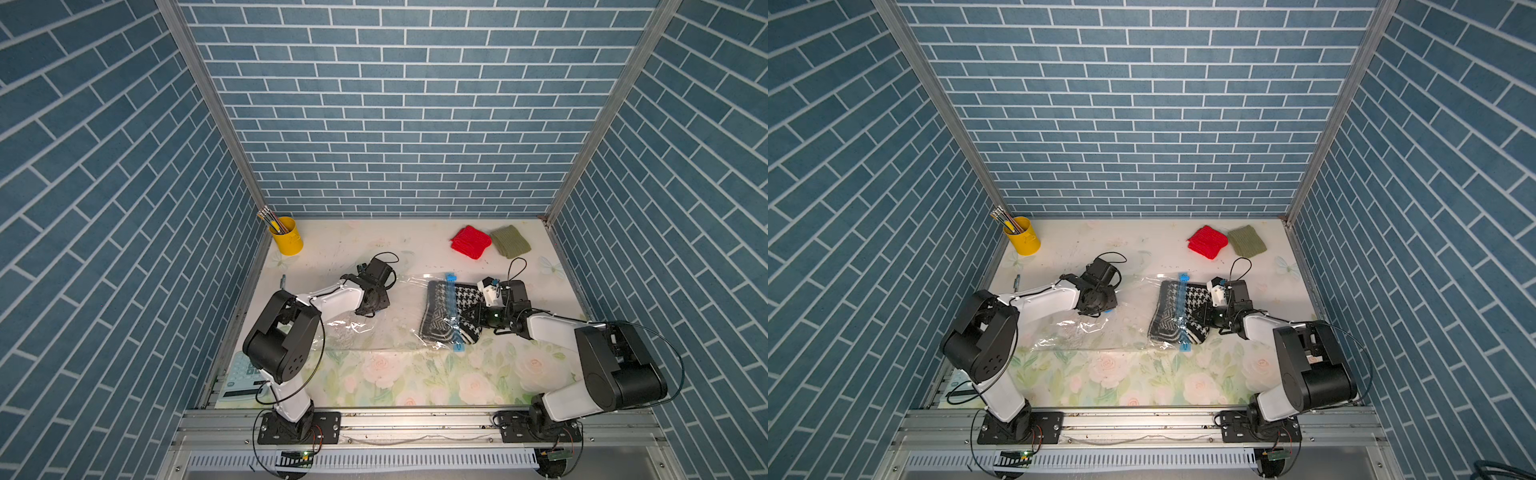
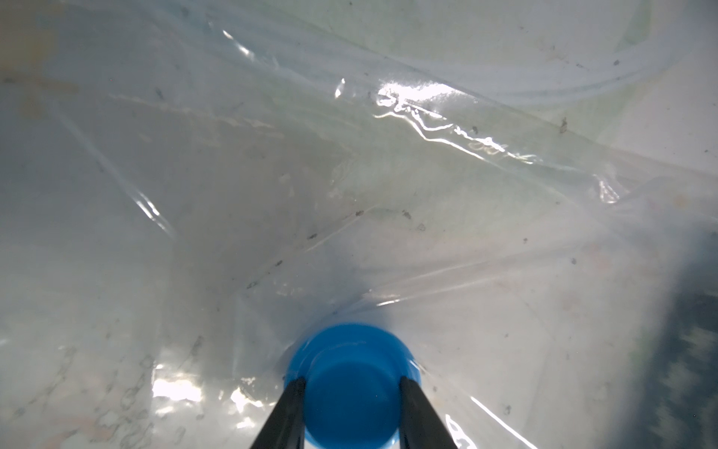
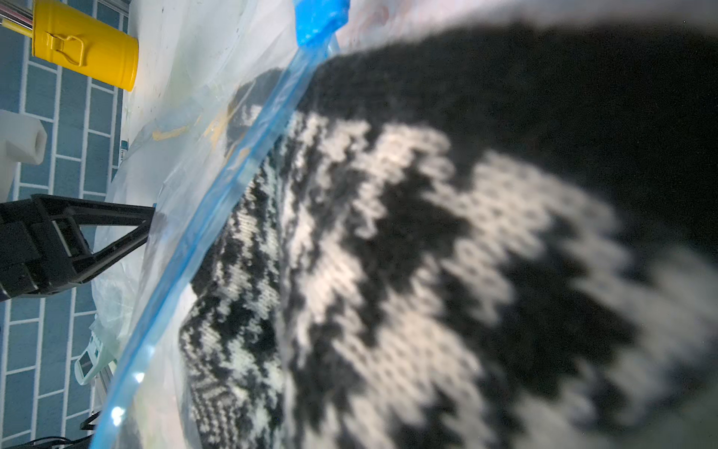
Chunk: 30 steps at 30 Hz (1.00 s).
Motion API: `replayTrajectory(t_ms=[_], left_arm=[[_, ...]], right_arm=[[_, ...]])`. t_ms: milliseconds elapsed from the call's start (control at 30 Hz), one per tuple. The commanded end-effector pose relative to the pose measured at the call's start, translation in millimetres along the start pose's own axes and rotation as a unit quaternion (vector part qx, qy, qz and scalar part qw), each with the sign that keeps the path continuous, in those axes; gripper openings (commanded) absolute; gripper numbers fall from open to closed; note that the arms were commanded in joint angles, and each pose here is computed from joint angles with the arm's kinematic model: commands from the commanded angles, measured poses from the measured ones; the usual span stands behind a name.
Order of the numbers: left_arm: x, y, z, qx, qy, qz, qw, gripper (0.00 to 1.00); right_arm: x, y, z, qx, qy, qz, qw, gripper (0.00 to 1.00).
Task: Take the scarf out of the vacuum bag
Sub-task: Take out the scarf from the vacuum bag.
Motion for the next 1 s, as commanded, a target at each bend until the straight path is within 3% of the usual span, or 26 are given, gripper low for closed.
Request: replayTrajectory(t_ms=[0, 967], left_arm=[[-5.4, -5.2, 12.7, 0.007, 0.035, 0.005, 0.999, 0.06], [-5.9, -5.5, 13.5, 0.006, 0.04, 0.006, 0.999, 0.08]], right_arm=[[4.7, 0.8, -6.5, 0.0, -0.023, -0.005, 1.0, 0.0], [11.8, 3.3, -11.4, -0.01, -0.027, -0.017, 0.999, 0.0]])
Point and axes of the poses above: each gripper's point midway between its finger pads, its own x axis back along the fingers, its own z axis along the line the jaws close on, y = z × x, the point moved 5 cm from there along x, back along the fingers, and after that the axes turned 11 degrees about -x, right-handed, at the moved point
